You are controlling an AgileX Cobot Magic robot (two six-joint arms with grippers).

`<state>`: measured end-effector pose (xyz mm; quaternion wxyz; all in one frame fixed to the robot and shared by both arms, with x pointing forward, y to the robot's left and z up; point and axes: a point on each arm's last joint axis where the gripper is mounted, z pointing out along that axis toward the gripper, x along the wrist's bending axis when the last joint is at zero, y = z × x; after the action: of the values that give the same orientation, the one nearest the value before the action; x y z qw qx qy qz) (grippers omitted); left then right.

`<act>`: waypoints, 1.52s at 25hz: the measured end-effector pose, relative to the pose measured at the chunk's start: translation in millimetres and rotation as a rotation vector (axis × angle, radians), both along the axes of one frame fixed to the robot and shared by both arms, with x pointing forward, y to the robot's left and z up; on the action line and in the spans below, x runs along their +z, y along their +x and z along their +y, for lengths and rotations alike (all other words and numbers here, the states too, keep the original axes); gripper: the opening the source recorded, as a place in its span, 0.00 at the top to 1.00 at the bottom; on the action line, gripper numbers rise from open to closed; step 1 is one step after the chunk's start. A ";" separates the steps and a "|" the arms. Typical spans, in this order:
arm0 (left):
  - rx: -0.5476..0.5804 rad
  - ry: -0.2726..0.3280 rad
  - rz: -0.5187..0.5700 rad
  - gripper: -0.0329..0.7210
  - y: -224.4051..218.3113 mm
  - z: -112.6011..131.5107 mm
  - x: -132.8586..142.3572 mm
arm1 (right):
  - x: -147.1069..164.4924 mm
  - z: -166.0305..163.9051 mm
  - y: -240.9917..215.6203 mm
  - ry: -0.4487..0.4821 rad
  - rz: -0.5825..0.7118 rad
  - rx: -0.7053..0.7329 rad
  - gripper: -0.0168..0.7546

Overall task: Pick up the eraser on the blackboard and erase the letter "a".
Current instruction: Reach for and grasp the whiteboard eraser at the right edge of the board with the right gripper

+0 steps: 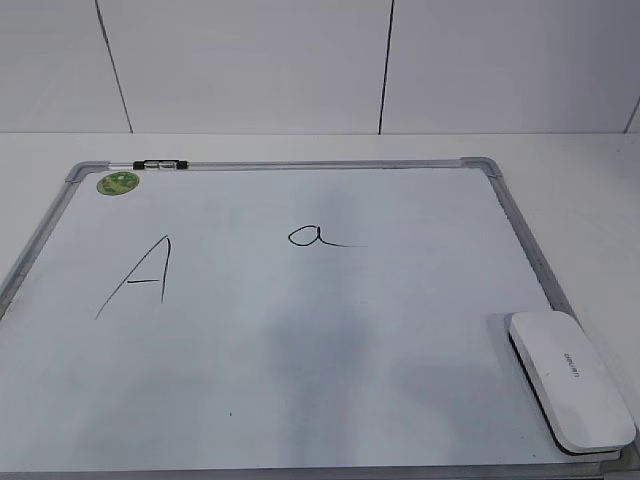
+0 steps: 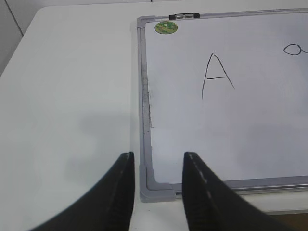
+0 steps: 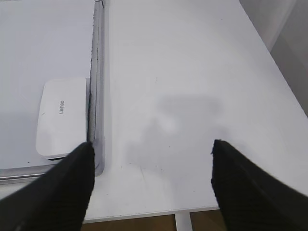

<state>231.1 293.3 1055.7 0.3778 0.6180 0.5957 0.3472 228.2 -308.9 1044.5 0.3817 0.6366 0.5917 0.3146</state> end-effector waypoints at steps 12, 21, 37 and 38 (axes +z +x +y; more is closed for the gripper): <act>0.000 0.000 0.000 0.64 0.0 0.0 0.0 | 0.0 0.0 0.0 0.000 0.000 0.000 0.22; 0.000 0.000 0.000 0.63 0.0 0.0 0.0 | 0.0 0.0 0.0 0.000 0.000 0.000 0.22; 0.000 0.000 0.000 0.61 0.0 0.0 0.0 | 21.2 6.5 -10.3 0.064 -0.059 0.045 0.22; 0.000 0.000 0.000 0.62 0.0 0.0 0.0 | 29.2 6.5 -11.5 0.064 -0.071 0.046 0.22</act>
<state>231.1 293.3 1055.7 0.3778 0.6180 0.5957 0.3472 216.7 -302.5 1073.7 0.3744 0.6233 0.5819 0.3643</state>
